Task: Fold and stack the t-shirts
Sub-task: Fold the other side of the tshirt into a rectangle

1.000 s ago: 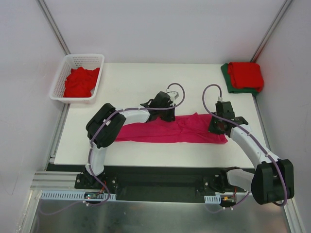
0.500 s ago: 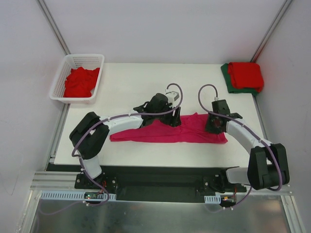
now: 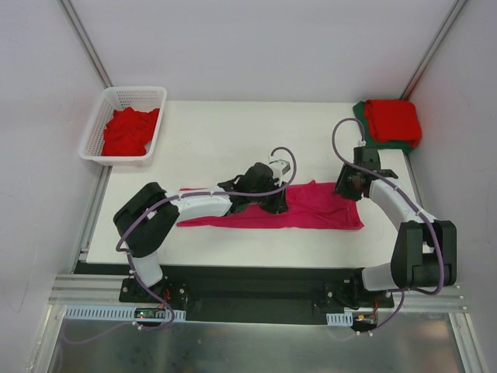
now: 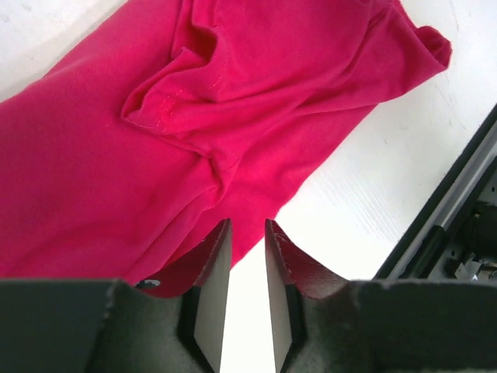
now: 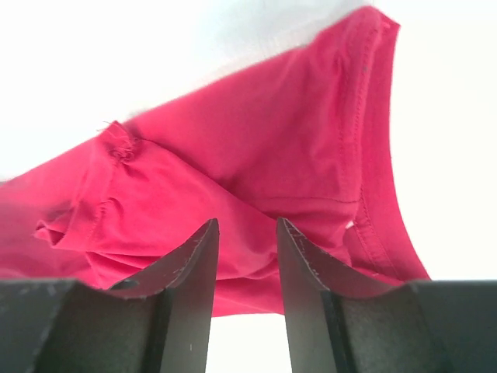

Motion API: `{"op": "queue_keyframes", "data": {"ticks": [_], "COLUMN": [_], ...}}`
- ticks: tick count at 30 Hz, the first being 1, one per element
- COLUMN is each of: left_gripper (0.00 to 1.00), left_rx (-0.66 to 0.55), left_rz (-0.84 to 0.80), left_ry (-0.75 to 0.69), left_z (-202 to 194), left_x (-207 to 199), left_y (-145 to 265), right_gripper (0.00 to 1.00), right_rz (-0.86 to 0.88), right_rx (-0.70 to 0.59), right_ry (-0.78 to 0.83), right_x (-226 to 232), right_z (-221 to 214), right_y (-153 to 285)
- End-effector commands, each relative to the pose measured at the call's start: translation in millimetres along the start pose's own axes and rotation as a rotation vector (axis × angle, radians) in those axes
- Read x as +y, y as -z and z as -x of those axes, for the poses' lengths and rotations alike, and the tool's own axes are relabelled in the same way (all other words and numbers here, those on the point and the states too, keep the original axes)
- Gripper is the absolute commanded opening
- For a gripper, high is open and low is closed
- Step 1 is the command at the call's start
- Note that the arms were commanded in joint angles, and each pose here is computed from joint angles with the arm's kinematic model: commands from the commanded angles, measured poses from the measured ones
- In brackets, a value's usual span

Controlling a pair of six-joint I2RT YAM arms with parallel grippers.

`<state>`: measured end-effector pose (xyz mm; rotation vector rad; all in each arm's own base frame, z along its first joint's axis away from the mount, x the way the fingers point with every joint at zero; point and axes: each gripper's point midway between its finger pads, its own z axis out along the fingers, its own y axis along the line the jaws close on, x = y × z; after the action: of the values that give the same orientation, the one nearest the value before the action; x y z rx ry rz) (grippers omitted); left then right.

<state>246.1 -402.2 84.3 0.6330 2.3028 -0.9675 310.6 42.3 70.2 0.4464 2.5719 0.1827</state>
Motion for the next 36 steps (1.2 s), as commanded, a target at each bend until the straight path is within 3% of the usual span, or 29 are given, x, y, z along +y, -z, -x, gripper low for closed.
{"op": "queue_keyframes", "data": {"ticks": [1, 17, 36], "left_gripper": [0.20, 0.19, 0.18], "left_rx": [-0.023, -0.002, -0.047], "left_rz": [-0.015, -0.013, -0.048], "left_ry": [0.014, 0.036, 0.008], "left_z": [-2, -12, 13], "left_x": [1, 9, -6], "left_y": [-9, -33, -27], "right_gripper": [0.39, 0.40, 0.40], "right_rz": [0.048, 0.028, 0.032], "right_rx": [-0.018, 0.036, 0.088], "right_ry": [-0.002, -0.005, -0.018], "right_x": [12, 5, 1], "right_z": [15, -3, -25], "right_y": [2, -14, -24]}}
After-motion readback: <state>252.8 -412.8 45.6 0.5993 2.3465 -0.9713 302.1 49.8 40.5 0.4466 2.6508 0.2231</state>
